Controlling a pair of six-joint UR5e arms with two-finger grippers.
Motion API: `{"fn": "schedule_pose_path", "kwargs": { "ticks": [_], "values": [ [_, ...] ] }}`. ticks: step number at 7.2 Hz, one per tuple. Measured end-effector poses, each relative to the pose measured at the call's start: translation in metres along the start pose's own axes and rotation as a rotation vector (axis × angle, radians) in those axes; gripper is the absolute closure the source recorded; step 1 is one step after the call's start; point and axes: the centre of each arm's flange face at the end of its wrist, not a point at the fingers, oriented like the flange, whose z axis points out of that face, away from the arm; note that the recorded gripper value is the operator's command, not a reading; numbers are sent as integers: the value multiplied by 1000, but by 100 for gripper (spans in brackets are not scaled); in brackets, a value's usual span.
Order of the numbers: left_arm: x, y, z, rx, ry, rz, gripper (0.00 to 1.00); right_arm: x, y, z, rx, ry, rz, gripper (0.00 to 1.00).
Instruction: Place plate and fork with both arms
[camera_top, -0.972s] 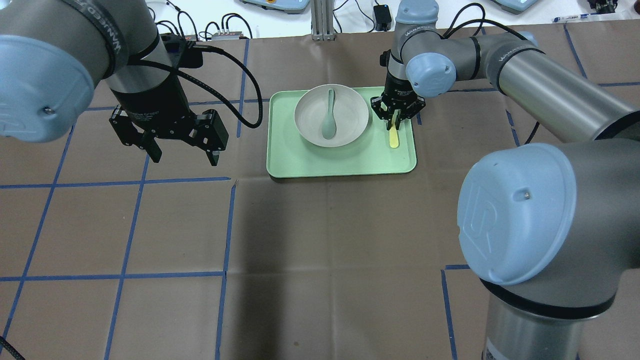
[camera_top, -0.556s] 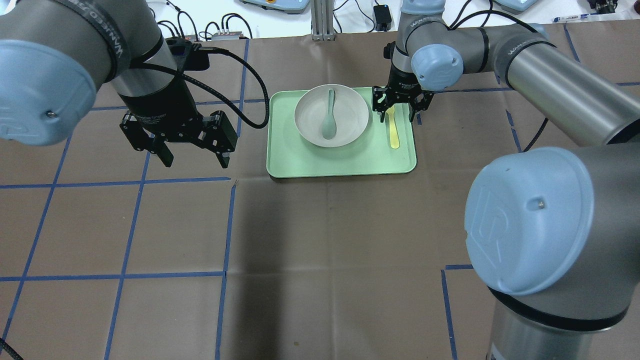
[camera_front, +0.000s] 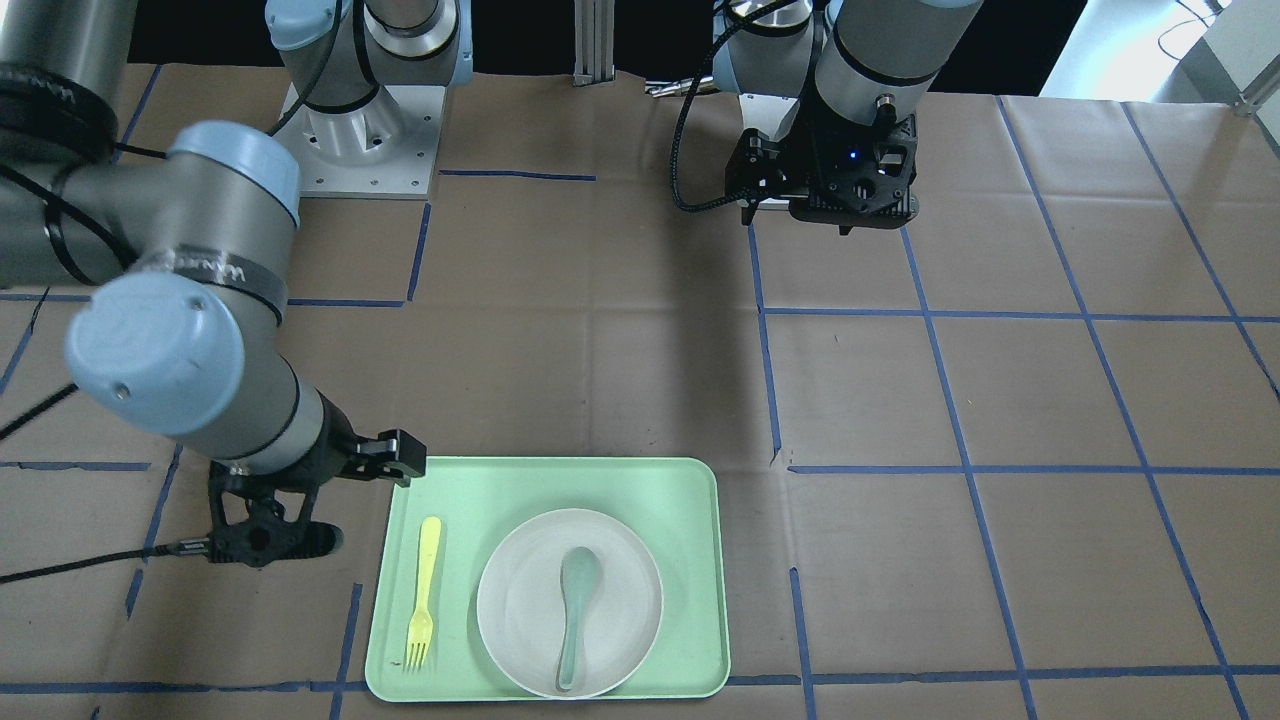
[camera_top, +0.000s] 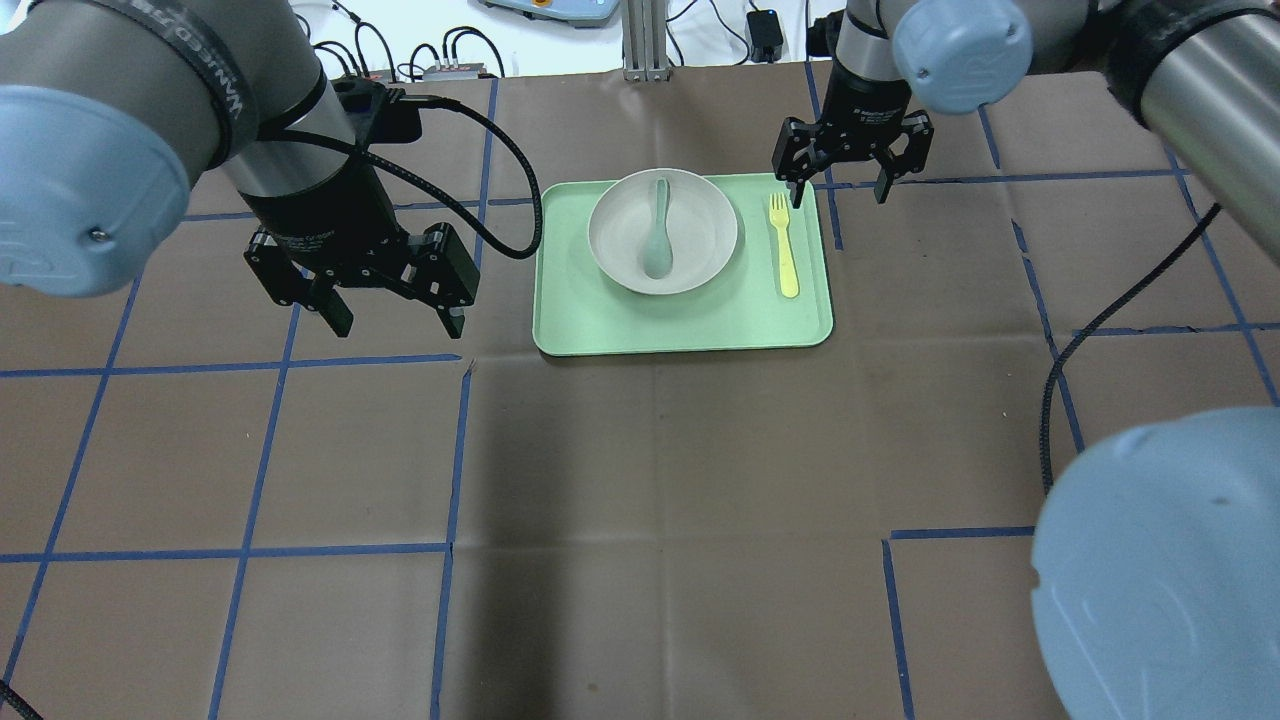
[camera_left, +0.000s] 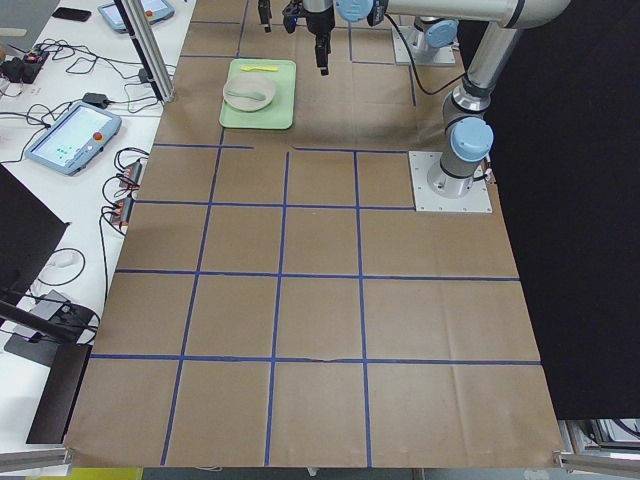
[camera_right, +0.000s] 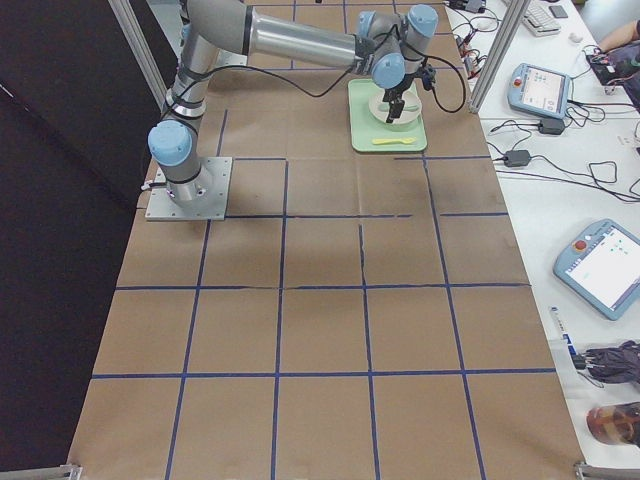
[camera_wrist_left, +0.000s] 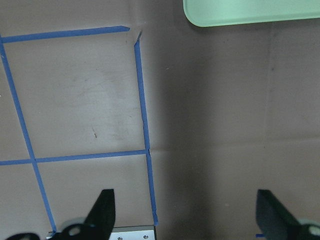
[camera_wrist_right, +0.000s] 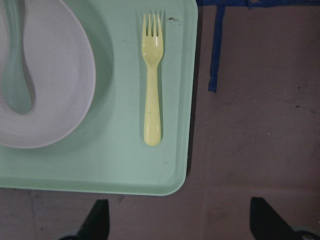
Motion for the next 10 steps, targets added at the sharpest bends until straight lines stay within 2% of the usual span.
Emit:
{"fn": "schedule_pose_path", "kwargs": {
  "ticks": [3, 5, 7, 10],
  "values": [
    [0, 2, -1, 4, 0, 0, 0, 14, 91, -72, -1, 42, -8, 0],
    [0, 1, 0, 0, 1, -2, 0, 9, 137, -80, 4, 38, -9, 0],
    [0, -1, 3, -6, 1, -2, 0, 7, 152, -77, 11, 35, -7, 0],
    [0, 0, 3, -6, 1, 2, 0, 9, 153, -78, 17, 33, -7, 0]
  ]
}}
